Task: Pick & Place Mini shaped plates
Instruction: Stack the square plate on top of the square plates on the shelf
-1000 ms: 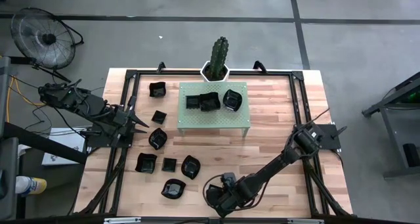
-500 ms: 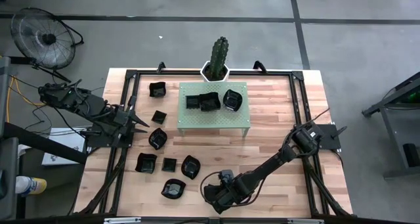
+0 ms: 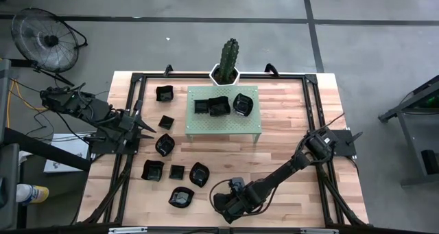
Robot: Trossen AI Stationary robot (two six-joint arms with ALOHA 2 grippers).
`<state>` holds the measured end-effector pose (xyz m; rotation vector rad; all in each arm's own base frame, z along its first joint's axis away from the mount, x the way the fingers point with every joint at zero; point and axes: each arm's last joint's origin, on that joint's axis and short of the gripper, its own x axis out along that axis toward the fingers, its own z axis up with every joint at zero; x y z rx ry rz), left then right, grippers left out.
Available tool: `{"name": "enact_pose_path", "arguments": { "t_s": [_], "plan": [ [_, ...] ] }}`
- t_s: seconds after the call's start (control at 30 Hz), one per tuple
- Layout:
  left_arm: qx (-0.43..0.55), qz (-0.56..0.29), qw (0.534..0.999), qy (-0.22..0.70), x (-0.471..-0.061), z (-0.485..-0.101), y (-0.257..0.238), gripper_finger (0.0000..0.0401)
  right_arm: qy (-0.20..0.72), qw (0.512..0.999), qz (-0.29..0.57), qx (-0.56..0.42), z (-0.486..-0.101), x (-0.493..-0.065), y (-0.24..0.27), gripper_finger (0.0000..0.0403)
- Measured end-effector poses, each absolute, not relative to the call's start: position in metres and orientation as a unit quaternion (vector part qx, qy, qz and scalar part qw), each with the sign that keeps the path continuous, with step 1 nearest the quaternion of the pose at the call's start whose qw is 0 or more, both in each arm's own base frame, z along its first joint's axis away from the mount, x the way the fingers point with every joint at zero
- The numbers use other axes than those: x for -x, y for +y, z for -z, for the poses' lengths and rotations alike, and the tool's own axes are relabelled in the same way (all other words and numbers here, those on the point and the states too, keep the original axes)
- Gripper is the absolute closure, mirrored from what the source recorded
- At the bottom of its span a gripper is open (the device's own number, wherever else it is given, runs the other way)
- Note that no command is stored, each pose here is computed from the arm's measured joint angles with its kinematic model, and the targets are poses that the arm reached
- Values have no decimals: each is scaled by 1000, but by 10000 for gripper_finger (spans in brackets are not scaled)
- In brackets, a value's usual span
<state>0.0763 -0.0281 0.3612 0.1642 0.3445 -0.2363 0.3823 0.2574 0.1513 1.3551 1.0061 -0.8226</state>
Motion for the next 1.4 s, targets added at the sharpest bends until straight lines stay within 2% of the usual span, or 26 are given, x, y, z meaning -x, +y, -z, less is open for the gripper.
{"name": "enact_pose_path", "arguments": {
  "t_s": [0.33, 0.6, 0.93, 1.4],
  "plan": [
    [-81, 117, 975, 171, -76, -361, -28, 316, 435, 596, 351, -576, -151, -382, 257, 399],
    [-81, 117, 975, 171, -76, -361, -28, 316, 436, 603, 346, -571, -154, -382, 257, 402],
    [-78, 116, 975, 171, -76, -361, -28, 316, 422, 624, 344, -560, -176, -377, 251, 403],
    [-78, 116, 975, 171, -76, -361, -28, 316, 405, 643, 334, -558, -179, -379, 251, 403]
  ]
}}
